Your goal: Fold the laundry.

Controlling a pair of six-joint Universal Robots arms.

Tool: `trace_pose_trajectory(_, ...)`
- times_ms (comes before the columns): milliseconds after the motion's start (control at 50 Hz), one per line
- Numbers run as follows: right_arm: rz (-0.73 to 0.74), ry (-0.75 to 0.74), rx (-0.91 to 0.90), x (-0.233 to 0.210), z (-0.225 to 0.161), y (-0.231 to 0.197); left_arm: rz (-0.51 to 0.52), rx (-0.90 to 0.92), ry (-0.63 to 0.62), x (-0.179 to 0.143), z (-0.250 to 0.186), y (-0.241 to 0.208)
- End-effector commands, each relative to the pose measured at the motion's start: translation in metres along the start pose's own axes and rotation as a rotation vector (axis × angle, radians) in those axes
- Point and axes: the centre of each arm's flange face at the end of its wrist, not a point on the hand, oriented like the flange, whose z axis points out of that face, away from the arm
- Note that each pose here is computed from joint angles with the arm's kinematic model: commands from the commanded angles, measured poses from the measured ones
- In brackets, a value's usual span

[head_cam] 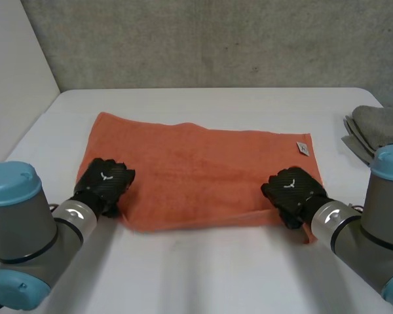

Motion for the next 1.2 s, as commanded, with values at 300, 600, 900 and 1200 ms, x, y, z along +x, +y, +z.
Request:
trace_pose_trajectory(300,0.248,0.153,0.071,0.045,0.01,0.003,-0.071,-0.135,-0.108,-0.027,-0.008,0.038)
trace_pose_trajectory(600,0.25,0.145,0.066,0.043,0.01,0.005,-0.175,-0.035,-0.246,-0.062,0.016,0.039)
trace_pose_trajectory(900,0.249,0.143,0.066,0.042,0.01,0.005,-0.324,-0.091,-0.121,-0.052,0.011,0.037)
trace_pose_trajectory(1200,0.251,0.146,0.063,0.043,0.01,0.006,-0.314,-0.11,-0.12,-0.053,0.024,0.045)
